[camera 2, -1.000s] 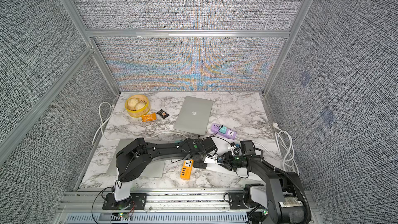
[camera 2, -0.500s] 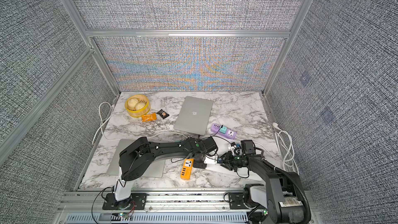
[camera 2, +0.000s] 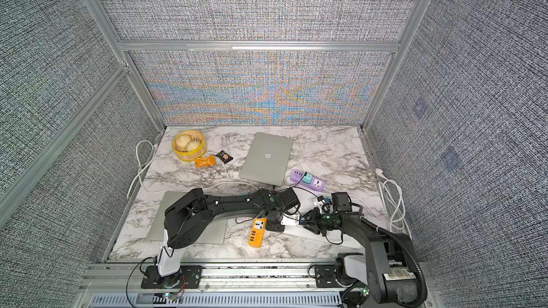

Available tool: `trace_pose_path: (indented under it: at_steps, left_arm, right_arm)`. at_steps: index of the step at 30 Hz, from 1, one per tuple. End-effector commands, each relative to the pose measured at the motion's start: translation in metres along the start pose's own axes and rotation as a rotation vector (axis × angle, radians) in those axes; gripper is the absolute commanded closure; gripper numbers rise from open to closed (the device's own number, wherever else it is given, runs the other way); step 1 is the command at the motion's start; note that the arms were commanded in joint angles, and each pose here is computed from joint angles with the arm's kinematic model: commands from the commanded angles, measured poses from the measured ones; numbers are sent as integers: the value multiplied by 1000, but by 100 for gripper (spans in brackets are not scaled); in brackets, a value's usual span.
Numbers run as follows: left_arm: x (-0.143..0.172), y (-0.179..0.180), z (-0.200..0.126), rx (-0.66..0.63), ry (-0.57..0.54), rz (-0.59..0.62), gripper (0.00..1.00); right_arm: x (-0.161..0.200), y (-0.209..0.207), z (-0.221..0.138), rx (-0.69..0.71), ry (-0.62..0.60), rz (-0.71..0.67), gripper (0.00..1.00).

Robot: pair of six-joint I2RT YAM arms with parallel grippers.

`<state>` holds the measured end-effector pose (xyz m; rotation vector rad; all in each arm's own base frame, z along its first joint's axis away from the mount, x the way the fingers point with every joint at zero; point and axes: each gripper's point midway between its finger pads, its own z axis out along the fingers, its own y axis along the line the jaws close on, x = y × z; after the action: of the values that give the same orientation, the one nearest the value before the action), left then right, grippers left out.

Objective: Unplug the laptop charger
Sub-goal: Remove the charging cable from the laptop.

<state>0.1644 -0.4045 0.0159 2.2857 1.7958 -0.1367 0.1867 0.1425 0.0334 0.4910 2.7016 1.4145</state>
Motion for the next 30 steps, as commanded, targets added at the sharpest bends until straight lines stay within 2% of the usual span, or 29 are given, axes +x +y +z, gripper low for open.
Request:
trace_pose_path:
  at_steps: [1,12,30]
  left_arm:
    - [2,0,0,5,11,11,95]
    - [7,1,-3,4,50,22,97]
    - [4,0,-14,-6,45,24,97]
  right_arm:
    - [2,-18,0,87,-8,42,70]
    - [-2,-17,0,98,-8,37,70]
    - [-5,-11,-3,98,-16,23,70]
